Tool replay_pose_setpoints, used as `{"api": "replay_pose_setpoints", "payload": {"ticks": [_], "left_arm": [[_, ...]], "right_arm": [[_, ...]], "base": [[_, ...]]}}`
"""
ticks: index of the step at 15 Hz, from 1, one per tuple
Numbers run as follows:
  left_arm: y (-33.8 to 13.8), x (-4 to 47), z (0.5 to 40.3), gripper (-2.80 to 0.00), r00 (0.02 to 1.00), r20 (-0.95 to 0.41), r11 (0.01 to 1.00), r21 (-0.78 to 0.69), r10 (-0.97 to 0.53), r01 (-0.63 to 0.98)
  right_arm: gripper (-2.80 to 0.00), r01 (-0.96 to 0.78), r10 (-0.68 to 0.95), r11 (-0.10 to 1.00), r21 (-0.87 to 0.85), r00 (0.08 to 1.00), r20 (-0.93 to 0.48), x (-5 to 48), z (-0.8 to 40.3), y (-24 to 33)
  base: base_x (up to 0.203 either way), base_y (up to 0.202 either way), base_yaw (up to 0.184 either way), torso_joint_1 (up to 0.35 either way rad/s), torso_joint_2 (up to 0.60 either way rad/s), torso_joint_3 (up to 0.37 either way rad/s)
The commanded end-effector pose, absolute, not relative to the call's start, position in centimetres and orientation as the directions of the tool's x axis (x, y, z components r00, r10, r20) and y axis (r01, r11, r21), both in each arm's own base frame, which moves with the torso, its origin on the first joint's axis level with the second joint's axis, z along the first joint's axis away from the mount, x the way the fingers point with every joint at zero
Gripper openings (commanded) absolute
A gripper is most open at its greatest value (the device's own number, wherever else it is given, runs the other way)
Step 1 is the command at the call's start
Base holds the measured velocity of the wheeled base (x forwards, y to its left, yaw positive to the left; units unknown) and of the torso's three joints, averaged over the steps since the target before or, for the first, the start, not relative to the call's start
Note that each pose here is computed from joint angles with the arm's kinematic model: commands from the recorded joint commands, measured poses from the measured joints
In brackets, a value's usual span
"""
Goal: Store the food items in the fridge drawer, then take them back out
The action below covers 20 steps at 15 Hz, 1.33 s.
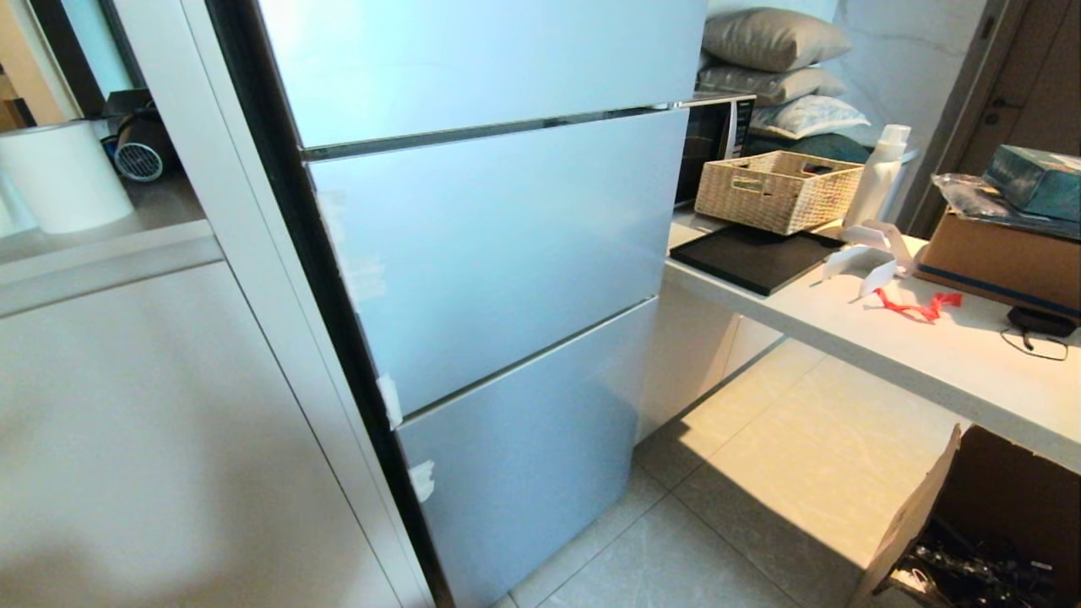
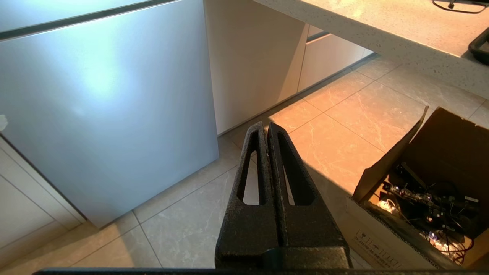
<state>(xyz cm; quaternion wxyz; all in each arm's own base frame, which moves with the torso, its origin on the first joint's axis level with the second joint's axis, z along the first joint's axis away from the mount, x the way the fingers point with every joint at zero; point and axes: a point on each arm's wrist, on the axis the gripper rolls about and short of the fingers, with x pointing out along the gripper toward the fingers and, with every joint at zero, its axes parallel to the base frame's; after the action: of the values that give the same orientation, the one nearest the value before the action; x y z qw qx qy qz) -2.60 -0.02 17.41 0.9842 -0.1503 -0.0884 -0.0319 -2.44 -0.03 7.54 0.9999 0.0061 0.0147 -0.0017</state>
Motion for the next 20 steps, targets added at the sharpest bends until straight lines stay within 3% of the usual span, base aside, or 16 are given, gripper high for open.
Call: {"api": "replay_pose_setpoints", "payload": {"ticks": [1, 4, 7, 13, 20], "left_arm": [[-0.2, 2.8, 20.5, -2.80, 0.997, 0.024, 0.851, -0.519, -0.074, 0.076], [-0.7, 9.4, 21.7, -2.80, 0.993, -0.052, 0.679, -0.734, -0.108, 0.035], [-1.2, 15.7, 21.3, -2.80, 0.991, -0.077, 0.557, -0.830, -0.110, -0.002], [-2.9, 25.7, 21.5, -2.80, 1.000, 0.008, 0.487, -0.873, 0.012, 0.001], [-3.5, 30.1, 23.5, -2.80, 0.991, 0.094, 0.436, -0.899, 0.092, 0.044]], "right_arm": [[-2.80, 0.003, -0.002, 1.000, 0.012, 0.999, -0.032, -2.4, 7.5, 0.0], [-2.80, 0.003, -0.003, 1.000, 0.012, 0.999, -0.032, -2.4, 7.5, 0.0], [-2.80, 0.004, -0.003, 1.000, 0.012, 0.999, -0.032, -2.4, 7.5, 0.0], [-2.80, 0.003, -0.003, 1.000, 0.012, 0.999, -0.032, -2.4, 7.5, 0.0], [-2.80, 0.003, -0.003, 1.000, 0.012, 0.999, -0.032, -2.4, 7.5, 0.0]], "base": [[0.000, 0.000, 0.000, 0.000, 0.00, 0.000], [0.000, 0.000, 0.000, 0.000, 0.00, 0.000], [0.000, 0.000, 0.000, 0.000, 0.00, 0.000], [0.000, 0.000, 0.000, 0.000, 0.00, 0.000], [0.000, 0.000, 0.000, 0.000, 0.00, 0.000]]}}
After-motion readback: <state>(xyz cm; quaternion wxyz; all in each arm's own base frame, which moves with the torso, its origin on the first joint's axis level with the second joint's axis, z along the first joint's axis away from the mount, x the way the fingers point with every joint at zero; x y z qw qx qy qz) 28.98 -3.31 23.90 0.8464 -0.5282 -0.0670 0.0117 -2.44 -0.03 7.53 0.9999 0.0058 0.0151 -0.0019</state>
